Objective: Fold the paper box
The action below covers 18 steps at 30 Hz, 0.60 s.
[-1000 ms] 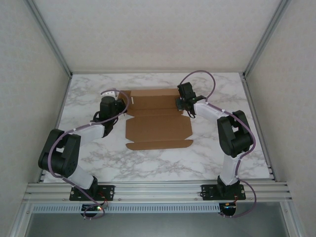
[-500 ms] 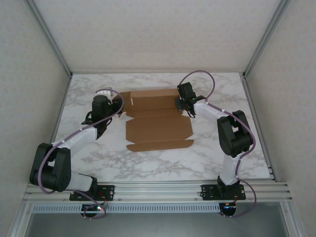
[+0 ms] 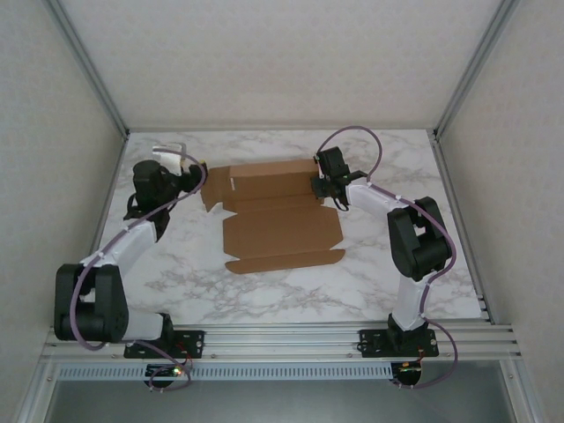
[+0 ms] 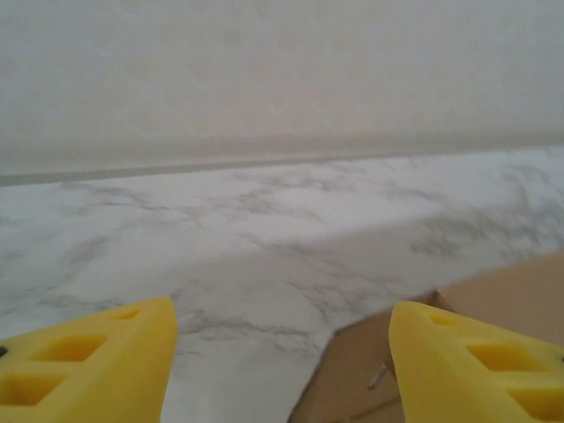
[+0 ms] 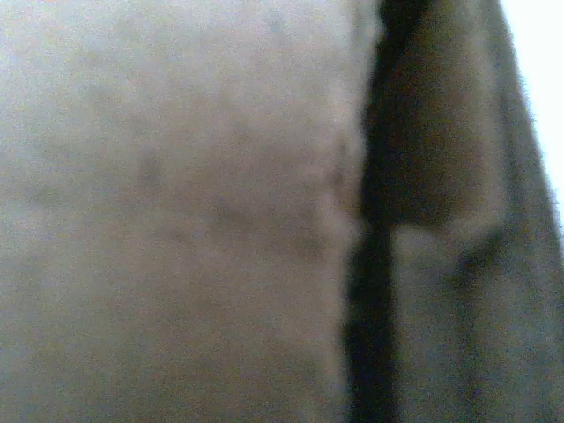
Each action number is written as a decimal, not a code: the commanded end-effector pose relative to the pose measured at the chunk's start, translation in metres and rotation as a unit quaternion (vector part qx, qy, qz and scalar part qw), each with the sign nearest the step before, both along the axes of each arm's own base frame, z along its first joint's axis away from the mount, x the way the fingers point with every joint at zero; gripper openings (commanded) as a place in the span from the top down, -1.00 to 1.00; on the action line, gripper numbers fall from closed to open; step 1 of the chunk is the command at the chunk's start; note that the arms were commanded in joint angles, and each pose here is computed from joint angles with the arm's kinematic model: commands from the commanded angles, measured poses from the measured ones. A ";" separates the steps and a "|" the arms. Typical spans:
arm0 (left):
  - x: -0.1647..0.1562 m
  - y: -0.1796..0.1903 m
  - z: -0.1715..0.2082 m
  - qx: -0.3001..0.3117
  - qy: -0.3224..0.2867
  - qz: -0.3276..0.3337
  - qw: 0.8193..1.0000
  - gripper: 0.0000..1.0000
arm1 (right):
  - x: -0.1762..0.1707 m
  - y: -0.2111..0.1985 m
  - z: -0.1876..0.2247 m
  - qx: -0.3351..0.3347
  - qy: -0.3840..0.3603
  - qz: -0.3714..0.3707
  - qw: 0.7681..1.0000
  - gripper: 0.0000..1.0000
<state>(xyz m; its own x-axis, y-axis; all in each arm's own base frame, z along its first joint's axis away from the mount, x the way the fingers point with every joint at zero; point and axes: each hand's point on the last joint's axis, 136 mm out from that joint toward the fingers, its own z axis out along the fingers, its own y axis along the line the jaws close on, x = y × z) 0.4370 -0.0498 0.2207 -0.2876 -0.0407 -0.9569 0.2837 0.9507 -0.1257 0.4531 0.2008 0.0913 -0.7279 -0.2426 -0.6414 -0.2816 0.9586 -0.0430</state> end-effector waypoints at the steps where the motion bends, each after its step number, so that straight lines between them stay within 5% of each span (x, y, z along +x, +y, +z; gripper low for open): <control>1: 0.007 -0.034 0.003 0.020 0.009 -0.140 0.990 -0.29 | -0.020 0.000 -0.032 -0.015 0.055 0.020 0.998 0.67; 18: 0.016 -0.057 -0.044 -0.019 0.094 -0.187 0.978 -0.13 | -0.021 0.006 -0.036 0.000 0.068 0.028 0.997 0.67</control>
